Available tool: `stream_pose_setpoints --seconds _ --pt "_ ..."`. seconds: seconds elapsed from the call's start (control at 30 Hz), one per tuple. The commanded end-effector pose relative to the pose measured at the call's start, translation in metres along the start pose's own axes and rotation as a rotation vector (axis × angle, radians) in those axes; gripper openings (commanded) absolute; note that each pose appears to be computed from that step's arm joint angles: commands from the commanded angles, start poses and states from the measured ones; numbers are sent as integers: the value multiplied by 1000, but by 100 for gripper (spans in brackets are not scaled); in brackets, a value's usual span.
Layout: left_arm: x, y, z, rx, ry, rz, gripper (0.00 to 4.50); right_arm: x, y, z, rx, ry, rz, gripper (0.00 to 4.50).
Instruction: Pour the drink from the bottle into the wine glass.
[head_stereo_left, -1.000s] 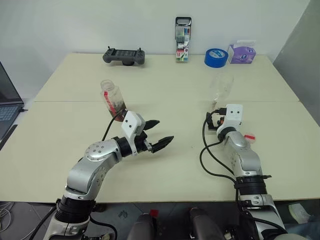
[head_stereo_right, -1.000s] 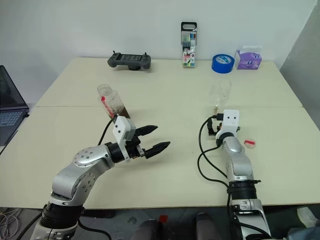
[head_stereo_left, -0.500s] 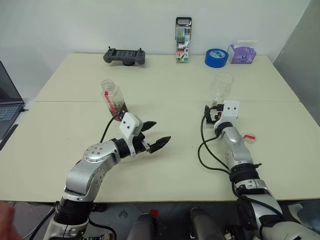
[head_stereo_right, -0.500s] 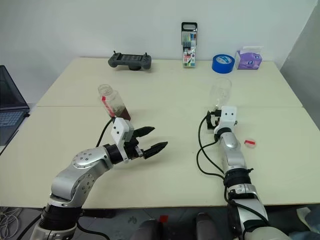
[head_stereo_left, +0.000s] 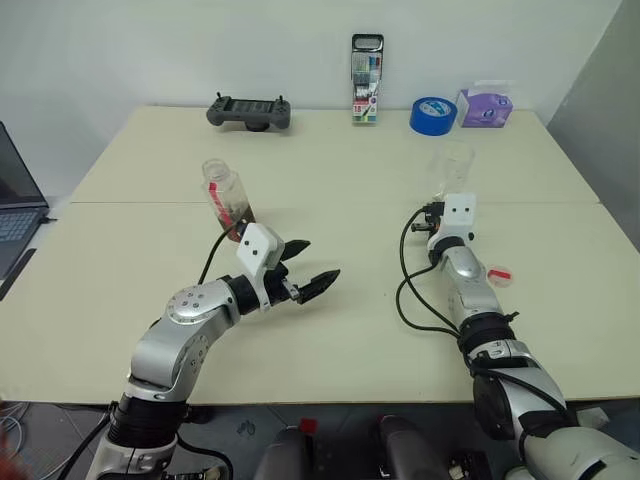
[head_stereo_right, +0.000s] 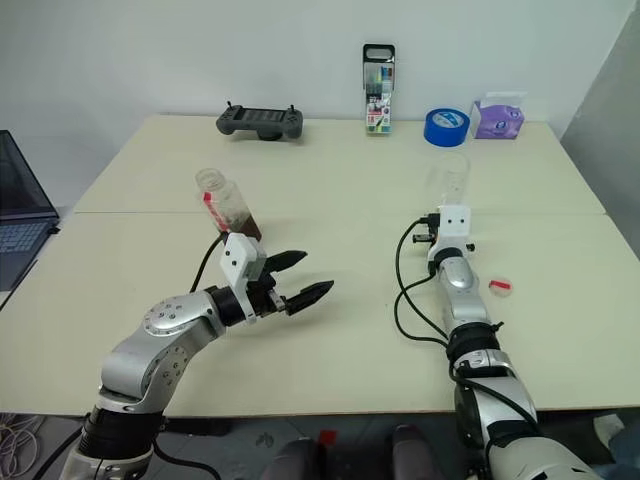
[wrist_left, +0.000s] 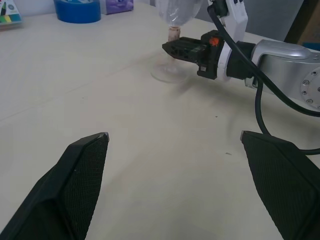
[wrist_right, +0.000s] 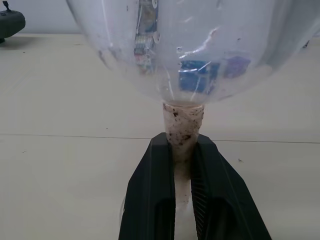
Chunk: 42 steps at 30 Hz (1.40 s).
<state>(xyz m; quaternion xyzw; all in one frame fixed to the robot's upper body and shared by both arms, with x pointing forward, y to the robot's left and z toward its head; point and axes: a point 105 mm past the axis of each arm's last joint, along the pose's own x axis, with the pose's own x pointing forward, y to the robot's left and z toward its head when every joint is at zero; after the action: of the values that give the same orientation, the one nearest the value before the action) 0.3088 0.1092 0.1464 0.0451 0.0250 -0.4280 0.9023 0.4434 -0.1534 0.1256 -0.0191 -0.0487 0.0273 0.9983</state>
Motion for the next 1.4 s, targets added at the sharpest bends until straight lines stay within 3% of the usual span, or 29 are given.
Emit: stream_pose_setpoints --seconds 0.03,0.17,0.23,0.4,0.5,0.83,0.97,1.17,1.4 --pt "-11 11 9 34 -23 39 450 -5 21 45 -71 -160 149 13" --pt "-47 19 14 17 -45 46 450 -34 56 66 -48 -227 369 13" --pt "-71 14 8 17 9 19 450 -52 77 70 -30 -236 498 13" --pt "-109 4 -4 -1 148 -39 450 -97 125 65 -14 -222 804 13" --pt "-114 10 0 25 156 -20 450 -113 143 50 20 -152 923 13" --pt "-114 5 7 54 138 -17 450 -96 147 43 19 -109 874 13" --pt "-118 9 11 64 123 6 450 -80 141 28 -41 -47 773 13" --pt "-118 9 8 75 143 10 450 -77 137 14 -68 9 738 13" --pt "-114 11 8 92 150 11 450 -77 123 17 -41 13 658 13"
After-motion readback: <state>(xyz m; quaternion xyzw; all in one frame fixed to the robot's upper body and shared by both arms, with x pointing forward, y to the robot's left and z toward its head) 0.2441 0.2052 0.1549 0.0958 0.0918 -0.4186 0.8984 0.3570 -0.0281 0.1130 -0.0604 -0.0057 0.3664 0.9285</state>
